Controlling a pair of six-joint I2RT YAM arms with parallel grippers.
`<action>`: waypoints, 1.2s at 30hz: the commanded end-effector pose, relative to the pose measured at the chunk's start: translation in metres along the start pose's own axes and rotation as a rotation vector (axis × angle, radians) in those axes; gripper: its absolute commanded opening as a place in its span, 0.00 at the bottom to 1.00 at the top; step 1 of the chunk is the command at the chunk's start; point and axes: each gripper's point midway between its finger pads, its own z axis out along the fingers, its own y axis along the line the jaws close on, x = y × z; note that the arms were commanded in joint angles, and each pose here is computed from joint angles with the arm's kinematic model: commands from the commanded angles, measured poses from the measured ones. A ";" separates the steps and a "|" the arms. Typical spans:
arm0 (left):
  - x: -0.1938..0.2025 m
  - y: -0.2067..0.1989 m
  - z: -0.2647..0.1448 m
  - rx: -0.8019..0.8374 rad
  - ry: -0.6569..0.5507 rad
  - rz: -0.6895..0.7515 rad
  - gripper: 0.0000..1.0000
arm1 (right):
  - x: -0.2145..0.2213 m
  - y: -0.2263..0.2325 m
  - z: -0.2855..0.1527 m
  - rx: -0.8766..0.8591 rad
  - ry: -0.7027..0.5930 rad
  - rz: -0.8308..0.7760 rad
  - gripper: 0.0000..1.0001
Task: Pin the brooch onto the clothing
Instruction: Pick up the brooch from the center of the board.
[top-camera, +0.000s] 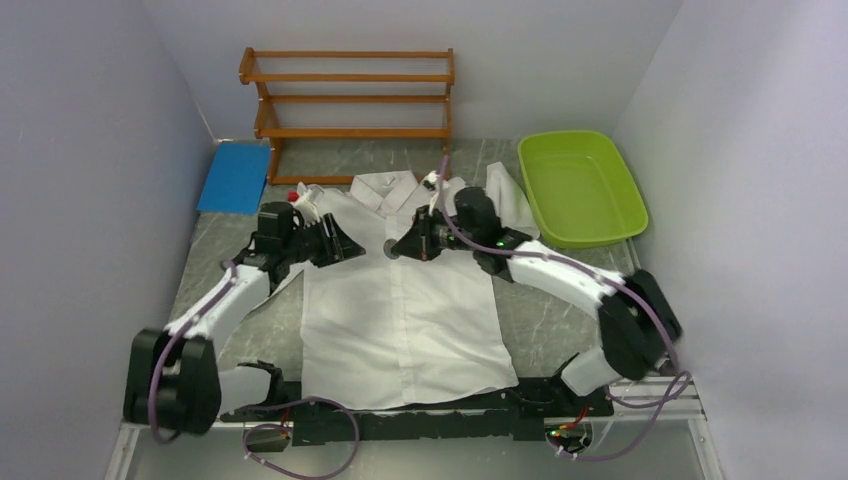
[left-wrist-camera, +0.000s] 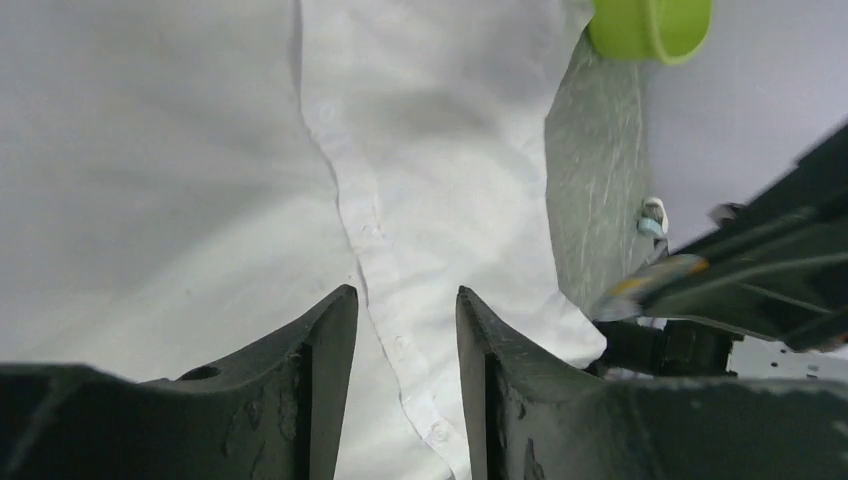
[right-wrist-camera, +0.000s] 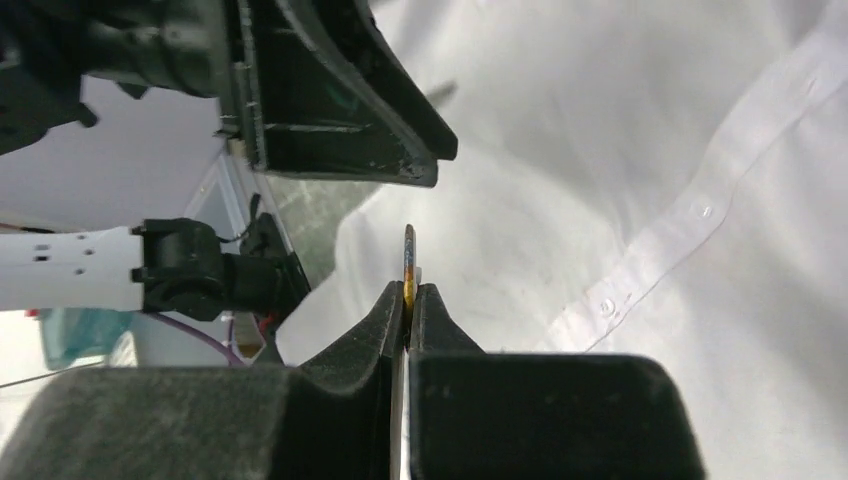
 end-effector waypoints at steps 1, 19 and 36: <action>-0.027 -0.019 -0.042 -0.105 -0.111 0.202 0.47 | -0.031 0.024 -0.049 0.042 -0.166 -0.260 0.00; -0.053 -0.071 -0.102 -0.117 -0.275 0.225 0.56 | -0.022 0.061 -0.122 -0.050 -0.375 -1.060 0.00; -0.037 -0.119 -0.076 0.218 -0.174 -0.203 0.55 | -0.018 0.096 -0.130 0.334 -0.352 -2.073 0.00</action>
